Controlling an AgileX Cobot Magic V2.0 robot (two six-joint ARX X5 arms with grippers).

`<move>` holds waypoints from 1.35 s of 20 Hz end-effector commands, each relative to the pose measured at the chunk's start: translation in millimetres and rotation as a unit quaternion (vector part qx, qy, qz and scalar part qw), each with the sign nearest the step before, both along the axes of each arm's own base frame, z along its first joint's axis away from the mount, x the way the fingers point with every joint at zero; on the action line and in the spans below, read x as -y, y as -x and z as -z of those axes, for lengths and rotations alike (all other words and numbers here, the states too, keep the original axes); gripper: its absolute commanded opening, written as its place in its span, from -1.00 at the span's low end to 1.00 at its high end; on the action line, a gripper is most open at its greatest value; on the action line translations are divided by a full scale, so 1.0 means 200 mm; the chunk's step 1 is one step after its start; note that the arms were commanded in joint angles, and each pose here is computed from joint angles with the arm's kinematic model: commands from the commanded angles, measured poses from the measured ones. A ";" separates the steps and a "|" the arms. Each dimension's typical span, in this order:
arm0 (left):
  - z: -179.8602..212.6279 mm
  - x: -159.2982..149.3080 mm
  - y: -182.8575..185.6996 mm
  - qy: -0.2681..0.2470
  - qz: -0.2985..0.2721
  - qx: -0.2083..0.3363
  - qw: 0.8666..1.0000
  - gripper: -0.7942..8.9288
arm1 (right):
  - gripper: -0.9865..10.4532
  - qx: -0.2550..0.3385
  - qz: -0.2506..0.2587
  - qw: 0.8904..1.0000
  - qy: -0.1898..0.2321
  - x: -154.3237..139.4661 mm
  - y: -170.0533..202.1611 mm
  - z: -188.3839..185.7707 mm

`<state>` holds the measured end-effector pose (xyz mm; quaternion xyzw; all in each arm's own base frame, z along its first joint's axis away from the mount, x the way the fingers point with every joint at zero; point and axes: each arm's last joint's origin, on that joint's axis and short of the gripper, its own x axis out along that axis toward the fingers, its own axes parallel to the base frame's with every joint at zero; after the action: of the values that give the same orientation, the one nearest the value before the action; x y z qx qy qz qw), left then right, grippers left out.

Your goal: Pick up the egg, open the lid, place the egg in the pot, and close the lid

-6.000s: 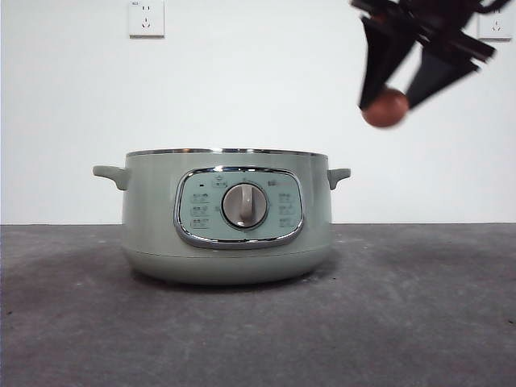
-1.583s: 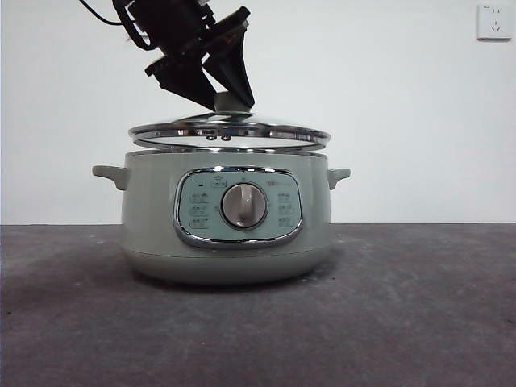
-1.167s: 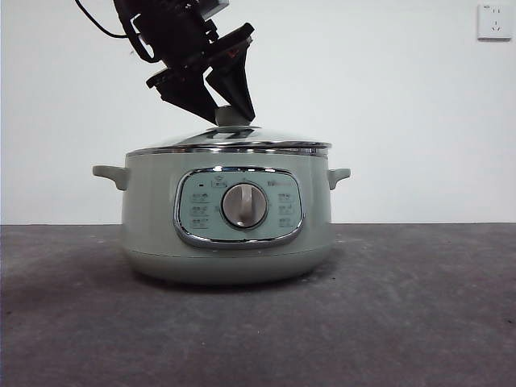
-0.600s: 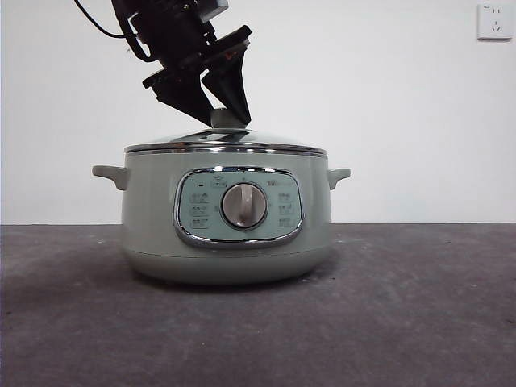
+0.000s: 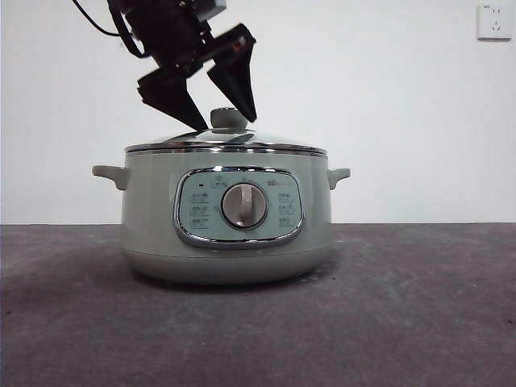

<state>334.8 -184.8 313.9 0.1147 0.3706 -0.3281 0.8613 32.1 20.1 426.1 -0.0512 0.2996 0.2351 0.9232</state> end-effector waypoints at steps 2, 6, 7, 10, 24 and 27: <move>-0.17 -0.07 0.12 0.011 0.000 0.026 1.000 0.14 | 0.00 -0.015 0.005 1.000 0.007 0.00 0.00 0.02; -0.37 -0.19 0.36 0.011 -0.002 0.021 1.000 0.13 | 0.00 -0.015 0.005 1.000 0.007 0.00 0.00 0.02; -0.41 -0.23 0.43 0.014 -0.006 0.016 1.000 0.13 | 0.00 -0.015 0.004 1.000 0.007 0.00 0.00 0.02; -0.52 -0.34 0.64 0.035 -0.009 0.003 0.999 0.13 | 0.00 -0.016 0.004 1.000 0.008 0.00 0.00 0.02; -0.64 -0.53 1.03 0.075 0.015 -0.033 0.997 -0.85 | -0.87 -0.032 0.002 0.999 0.023 -0.04 -0.06 0.03; -0.64 -0.53 1.03 0.075 0.015 -0.033 0.997 -0.85 | -0.84 -0.032 0.002 0.999 0.023 -0.04 -0.06 0.03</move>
<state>129.5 -79.4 440.8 0.0468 0.3720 -0.3699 0.8501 43.7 28.4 425.0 -0.0593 0.3190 0.2318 0.9171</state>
